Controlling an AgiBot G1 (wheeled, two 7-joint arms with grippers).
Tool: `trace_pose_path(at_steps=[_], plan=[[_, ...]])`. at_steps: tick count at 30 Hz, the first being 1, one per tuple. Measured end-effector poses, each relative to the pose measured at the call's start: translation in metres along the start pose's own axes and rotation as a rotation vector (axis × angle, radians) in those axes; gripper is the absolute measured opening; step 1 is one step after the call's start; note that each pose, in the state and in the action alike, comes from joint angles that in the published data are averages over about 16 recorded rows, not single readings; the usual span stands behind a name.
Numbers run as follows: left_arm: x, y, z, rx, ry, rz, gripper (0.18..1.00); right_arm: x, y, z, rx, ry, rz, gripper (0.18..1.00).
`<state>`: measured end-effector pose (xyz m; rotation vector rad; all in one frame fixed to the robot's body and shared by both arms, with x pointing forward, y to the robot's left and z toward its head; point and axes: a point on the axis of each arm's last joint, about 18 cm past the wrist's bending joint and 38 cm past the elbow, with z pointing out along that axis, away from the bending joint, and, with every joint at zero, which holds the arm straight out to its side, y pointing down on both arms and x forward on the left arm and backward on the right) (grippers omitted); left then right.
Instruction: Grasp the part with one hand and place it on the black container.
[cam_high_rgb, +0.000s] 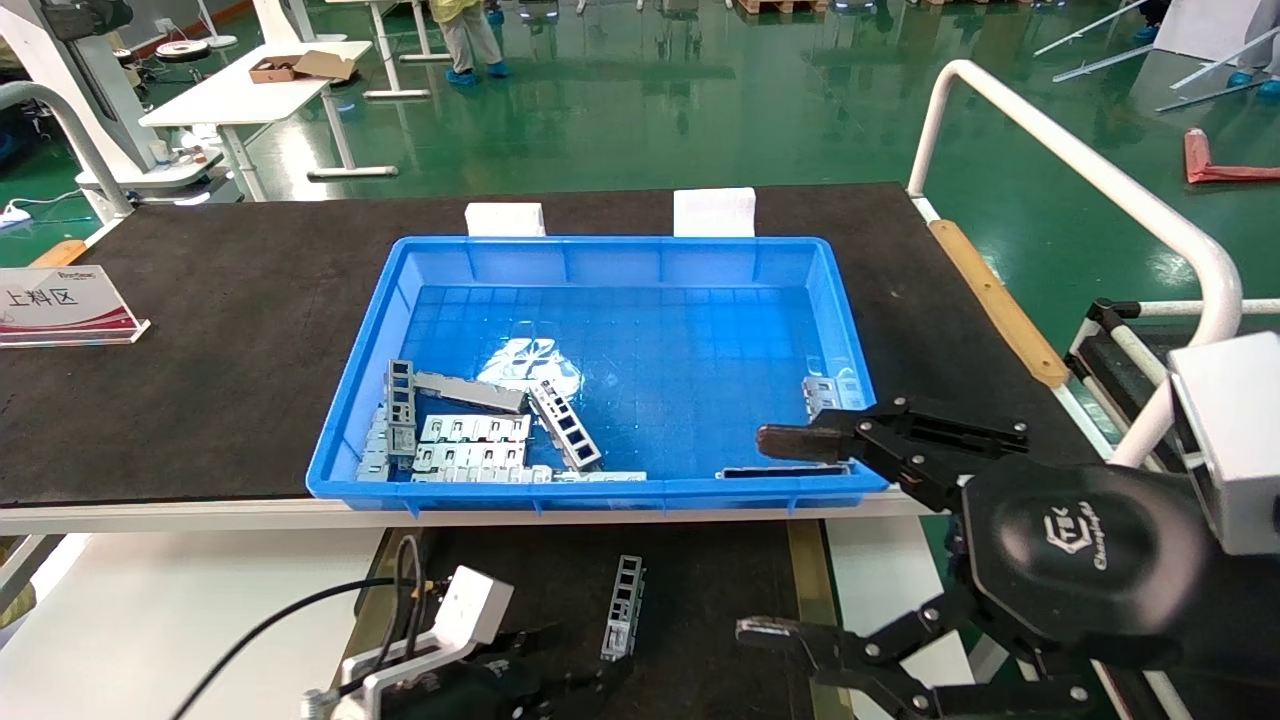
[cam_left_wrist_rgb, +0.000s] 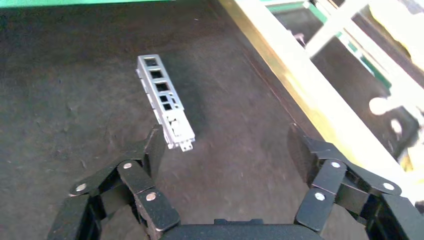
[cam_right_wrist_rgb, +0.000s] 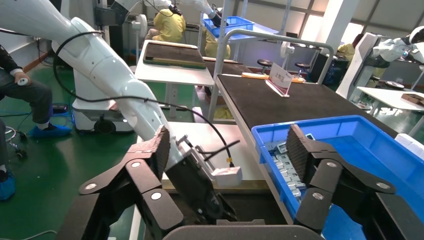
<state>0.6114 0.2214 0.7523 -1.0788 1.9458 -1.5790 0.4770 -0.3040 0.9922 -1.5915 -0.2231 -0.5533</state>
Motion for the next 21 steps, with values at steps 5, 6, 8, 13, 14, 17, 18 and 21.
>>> trace_pose_path(at_steps=[5,6,8,13,14,17,18,21], plan=[[-0.005,-0.007,-0.024,-0.005,0.048,0.089,0.884,0.0,0.0,0.0,0.0,0.0,0.0,0.85],[-0.006,-0.009,-0.029,-0.004,0.057,0.103,0.899,0.0,0.0,0.0,0.0,0.0,0.0,0.863],[-0.009,-0.011,-0.038,0.0,0.072,0.127,0.923,0.0,0.0,0.0,0.0,0.0,0.0,0.894],[-0.016,-0.016,-0.06,0.017,0.096,0.17,0.965,0.0,0.0,0.0,0.0,0.0,0.0,0.949],[-0.017,-0.017,-0.063,0.022,0.099,0.176,0.973,0.0,0.0,0.0,0.0,0.0,0.0,0.957],[-0.019,-0.018,-0.07,0.029,0.104,0.186,0.981,0.0,0.0,0.0,0.0,0.0,0.0,0.973],[-0.02,-0.018,-0.071,0.031,0.104,0.187,0.985,0.0,0.0,0.0,0.0,0.0,0.0,0.976],[-0.022,-0.018,-0.076,0.037,0.103,0.188,0.994,0.0,0.0,0.0,0.0,0.0,0.0,0.987]])
